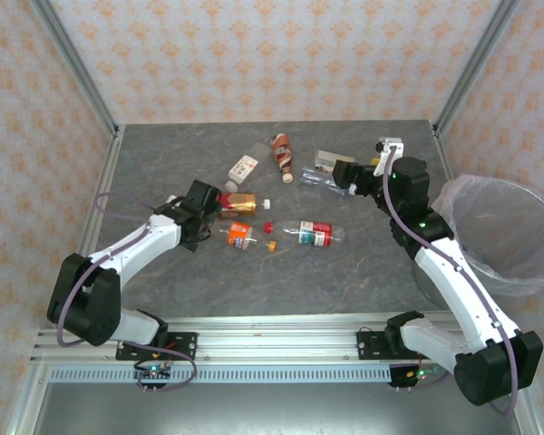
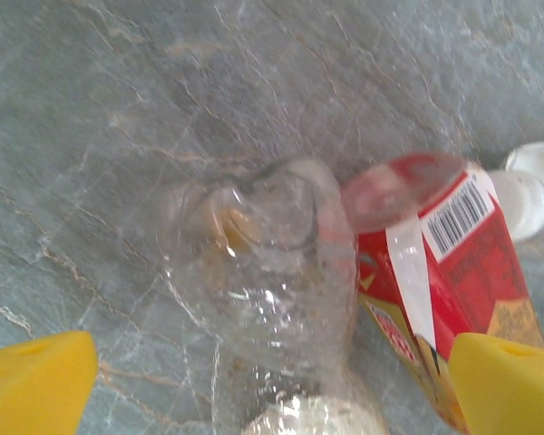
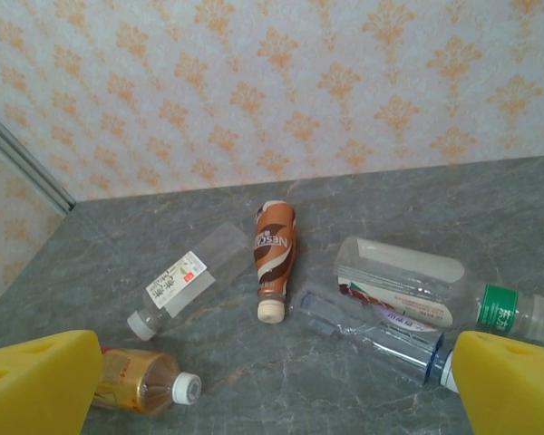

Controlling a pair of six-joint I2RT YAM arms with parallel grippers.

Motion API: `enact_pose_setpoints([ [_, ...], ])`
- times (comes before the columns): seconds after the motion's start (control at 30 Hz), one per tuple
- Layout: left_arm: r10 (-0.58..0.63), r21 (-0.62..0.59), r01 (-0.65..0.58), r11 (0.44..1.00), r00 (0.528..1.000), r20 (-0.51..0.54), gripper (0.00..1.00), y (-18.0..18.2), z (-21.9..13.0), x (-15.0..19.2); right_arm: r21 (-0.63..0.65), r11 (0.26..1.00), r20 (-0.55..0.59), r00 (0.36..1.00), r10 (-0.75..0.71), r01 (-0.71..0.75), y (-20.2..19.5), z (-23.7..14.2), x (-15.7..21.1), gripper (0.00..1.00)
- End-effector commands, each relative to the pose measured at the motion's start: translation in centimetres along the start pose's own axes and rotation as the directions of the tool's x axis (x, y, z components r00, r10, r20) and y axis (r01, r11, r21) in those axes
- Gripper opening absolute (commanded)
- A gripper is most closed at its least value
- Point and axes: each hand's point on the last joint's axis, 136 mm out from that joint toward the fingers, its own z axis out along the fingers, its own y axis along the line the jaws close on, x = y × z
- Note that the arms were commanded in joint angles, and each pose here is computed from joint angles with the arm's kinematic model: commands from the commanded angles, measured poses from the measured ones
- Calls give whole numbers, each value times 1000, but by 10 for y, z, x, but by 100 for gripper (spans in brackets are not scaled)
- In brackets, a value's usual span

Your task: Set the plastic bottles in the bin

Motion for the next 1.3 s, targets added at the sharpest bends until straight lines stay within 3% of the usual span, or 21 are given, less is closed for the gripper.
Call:
enact_pose_setpoints([
  [0.0, -65, -48, 71, 996, 991, 120, 100, 5, -4, -21, -20, 1000, 65, 998, -5, 6, 5, -6, -11, 99],
  [0.47, -104, -78, 113, 990, 988, 112, 100, -8, 28, -18, -23, 1000, 51, 999, 13, -11, 3, -3, 0, 99],
  [0.63, -89, -116, 104, 988, 988, 128, 92, -2, 41, -16, -19, 1000, 41, 999, 1, 0, 3, -5, 1, 99],
  [0.73, -69, -130, 87, 988, 988, 136, 82, 0, 46, -16, -10, 1000, 28, 999, -18, 18, 2, -5, 1, 99],
  [1.03, 51, -135, -38, 990, 995, 89, 75, 4, 60, -6, -54, 998, -65, 997, 27, -31, 6, 3, 25, 99],
  [1.27, 222, -104, -217, 971, 974, 41, 70, 3, 57, -1, -28, 996, -142, 986, 83, -88, -1, 9, 53, 99],
])
